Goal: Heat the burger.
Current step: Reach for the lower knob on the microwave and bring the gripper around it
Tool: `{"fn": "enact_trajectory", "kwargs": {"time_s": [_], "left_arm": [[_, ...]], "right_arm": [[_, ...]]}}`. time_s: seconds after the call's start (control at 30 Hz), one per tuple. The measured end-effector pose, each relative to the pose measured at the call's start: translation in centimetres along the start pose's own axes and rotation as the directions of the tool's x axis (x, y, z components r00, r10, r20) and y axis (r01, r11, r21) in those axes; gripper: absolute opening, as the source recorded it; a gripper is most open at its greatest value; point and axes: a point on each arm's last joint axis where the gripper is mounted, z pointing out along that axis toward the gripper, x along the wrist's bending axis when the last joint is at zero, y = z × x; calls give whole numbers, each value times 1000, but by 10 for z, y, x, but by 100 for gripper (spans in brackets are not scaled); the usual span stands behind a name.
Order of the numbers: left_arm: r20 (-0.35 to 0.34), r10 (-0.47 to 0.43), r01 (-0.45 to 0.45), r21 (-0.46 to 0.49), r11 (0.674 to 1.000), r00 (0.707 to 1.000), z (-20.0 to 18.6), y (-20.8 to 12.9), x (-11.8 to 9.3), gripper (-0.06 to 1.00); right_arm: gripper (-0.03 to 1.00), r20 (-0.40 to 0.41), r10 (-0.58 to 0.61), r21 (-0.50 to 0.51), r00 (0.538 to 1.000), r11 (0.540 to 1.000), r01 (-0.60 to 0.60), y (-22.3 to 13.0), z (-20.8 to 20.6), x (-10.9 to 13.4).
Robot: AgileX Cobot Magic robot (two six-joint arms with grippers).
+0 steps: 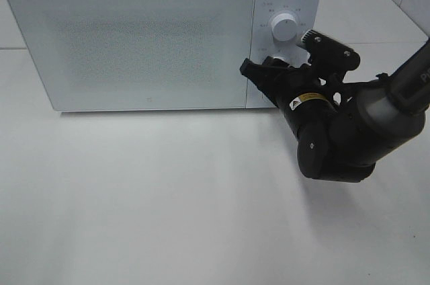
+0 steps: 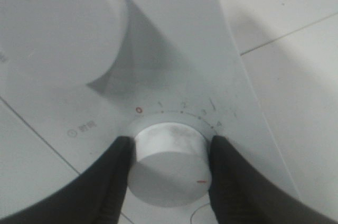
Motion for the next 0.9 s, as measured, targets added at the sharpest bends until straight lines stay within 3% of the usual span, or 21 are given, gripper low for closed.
{"fn": "enact_trajectory", "kwargs": {"time_s": [0.03, 0.07, 0.13, 0.17, 0.23, 0.3, 0.33, 0.37, 0.4, 0.47, 0.5, 0.53, 0.57, 0.6, 0.67, 0.77, 0.83, 0.9], "left_arm": [[0, 0, 0, 0, 1000, 1000, 0, 0, 0, 98], [0, 0, 0, 0, 1000, 1000, 0, 0, 0, 98], [0, 0, 0, 0, 1000, 1000, 0, 0, 0, 98], [0, 0, 0, 0, 1000, 1000, 0, 0, 0, 98], [0, 0, 0, 0, 1000, 1000, 0, 0, 0, 98], [0, 0, 0, 0, 1000, 1000, 0, 0, 0, 98], [0, 0, 0, 0, 1000, 1000, 0, 0, 0, 98], [0, 0, 0, 0, 1000, 1000, 0, 0, 0, 98], [0, 0, 0, 0, 1000, 1000, 0, 0, 0, 98], [0, 0, 0, 0, 1000, 1000, 0, 0, 0, 98], [0, 0, 0, 0, 1000, 1000, 0, 0, 0, 98], [0, 0, 0, 0, 1000, 1000, 0, 0, 0, 98], [0, 0, 0, 0, 1000, 1000, 0, 0, 0, 98], [0, 0, 0, 0, 1000, 1000, 0, 0, 0, 98], [0, 0, 0, 0, 1000, 1000, 0, 0, 0, 98], [0, 0, 0, 0, 1000, 1000, 0, 0, 0, 98], [0, 0, 0, 0, 1000, 1000, 0, 0, 0, 98], [0, 0, 0, 0, 1000, 1000, 0, 0, 0, 98]], "right_arm": [[41, 0, 0, 0, 1000, 1000, 0, 0, 0, 0], [41, -14, 104, 8, 994, 995, -104, 0, -1, 0], [41, -17, 165, 11, 986, 986, -165, -1, -1, 0], [41, -22, 269, 16, 963, 963, -269, -1, -1, 0], [41, -21, 310, 19, 950, 951, -310, -1, -1, 0], [41, -24, 453, 30, 891, 891, -452, -1, -1, -1], [41, -24, 453, 30, 891, 891, -452, -1, -1, -1], [41, -26, 527, 42, 849, 849, -526, -2, -1, -1], [41, -26, 527, 42, 849, 849, -526, -2, -1, -1], [41, -24, 633, 50, 774, 774, -631, -2, -2, -1], [41, -24, 633, 50, 774, 774, -631, -2, -2, -1], [41, -20, 696, 54, 718, 718, -694, -2, -2, -1], [41, -20, 696, 54, 718, 718, -694, -2, -2, -1], [41, -17, 746, 55, 665, 665, -745, -2, -2, -1], [41, -14, 797, 56, 604, 604, -795, -2, -2, -1], [41, -12, 812, 56, 583, 583, -810, -2, -2, -1], [41, -9, 850, 56, 526, 526, -849, -2, -2, -1], [41, -9, 854, 57, 520, 520, -852, -2, -2, -1]]}}
